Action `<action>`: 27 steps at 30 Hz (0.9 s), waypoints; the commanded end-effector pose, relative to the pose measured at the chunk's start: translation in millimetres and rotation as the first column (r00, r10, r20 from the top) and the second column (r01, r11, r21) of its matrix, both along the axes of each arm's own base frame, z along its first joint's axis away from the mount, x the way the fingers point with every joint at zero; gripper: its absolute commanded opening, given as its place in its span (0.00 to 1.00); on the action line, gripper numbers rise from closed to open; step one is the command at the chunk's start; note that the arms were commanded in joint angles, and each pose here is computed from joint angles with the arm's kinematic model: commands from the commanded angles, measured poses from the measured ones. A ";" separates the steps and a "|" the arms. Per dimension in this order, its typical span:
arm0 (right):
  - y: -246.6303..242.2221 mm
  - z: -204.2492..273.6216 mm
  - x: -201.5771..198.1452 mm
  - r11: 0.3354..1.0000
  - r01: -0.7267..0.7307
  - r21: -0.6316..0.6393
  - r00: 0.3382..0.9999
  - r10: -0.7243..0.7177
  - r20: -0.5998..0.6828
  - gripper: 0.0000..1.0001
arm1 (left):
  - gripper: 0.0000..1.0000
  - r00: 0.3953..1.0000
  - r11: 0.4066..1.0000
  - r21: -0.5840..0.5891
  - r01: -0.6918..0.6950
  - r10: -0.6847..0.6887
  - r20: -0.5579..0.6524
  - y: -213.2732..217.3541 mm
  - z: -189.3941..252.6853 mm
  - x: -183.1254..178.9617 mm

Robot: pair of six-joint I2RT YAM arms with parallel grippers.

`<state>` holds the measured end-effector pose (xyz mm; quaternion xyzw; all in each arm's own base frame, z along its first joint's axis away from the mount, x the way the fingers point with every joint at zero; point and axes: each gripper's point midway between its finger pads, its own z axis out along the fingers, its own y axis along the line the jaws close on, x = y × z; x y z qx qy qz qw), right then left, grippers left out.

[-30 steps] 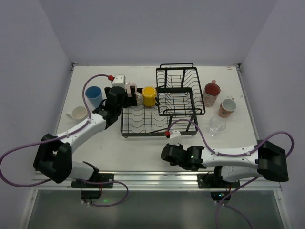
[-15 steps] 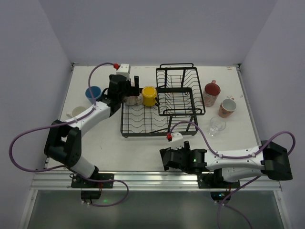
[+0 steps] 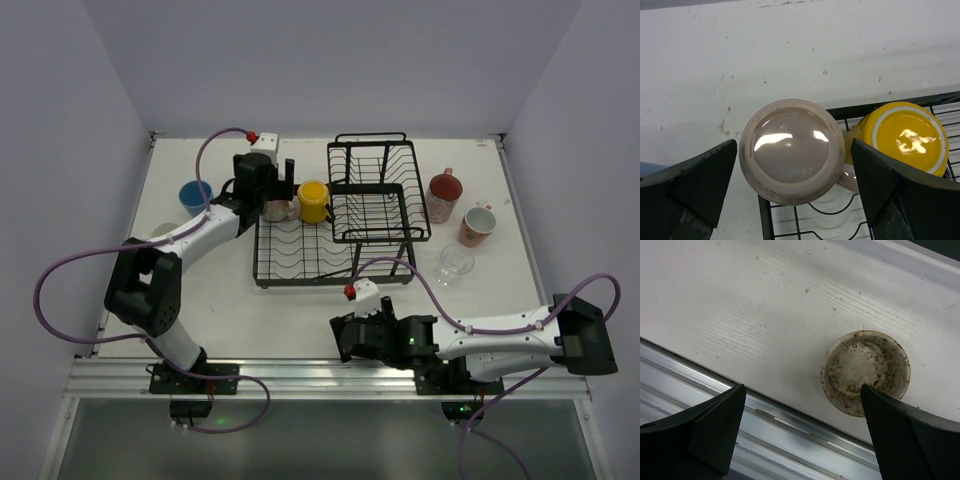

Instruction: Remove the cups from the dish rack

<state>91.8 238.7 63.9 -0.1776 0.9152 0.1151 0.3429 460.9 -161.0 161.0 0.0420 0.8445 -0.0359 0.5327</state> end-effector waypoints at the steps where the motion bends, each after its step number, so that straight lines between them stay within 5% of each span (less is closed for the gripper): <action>1: 16.4 29.9 8.7 0.995 0.015 0.098 0.998 -0.021 0.062 0.99 | 1.00 0.998 0.999 0.024 -0.039 0.038 0.042 8.8 11.6 9.6; 17: 24.8 44.7 0.6 0.990 -0.029 0.139 0.997 0.018 0.079 0.99 | 0.98 0.998 0.998 0.033 -0.055 0.055 -0.007 6.5 -14.8 22.6; 20: 27.5 53.3 -0.5 0.987 -0.038 0.155 0.995 0.024 0.094 0.99 | 0.70 0.998 0.998 0.020 -0.060 0.060 0.007 6.9 -9.2 21.6; 24: 33.7 73.5 2.5 0.980 -0.055 0.190 0.991 0.030 0.132 0.99 | 0.19 0.996 0.997 -0.019 -0.074 0.075 0.057 10.0 15.6 16.1; 27: 46.2 100.9 5.3 0.958 -0.086 0.273 0.985 0.040 0.170 0.99 | 0.06 0.989 0.995 -0.076 -0.068 0.077 0.127 11.4 58.2 7.3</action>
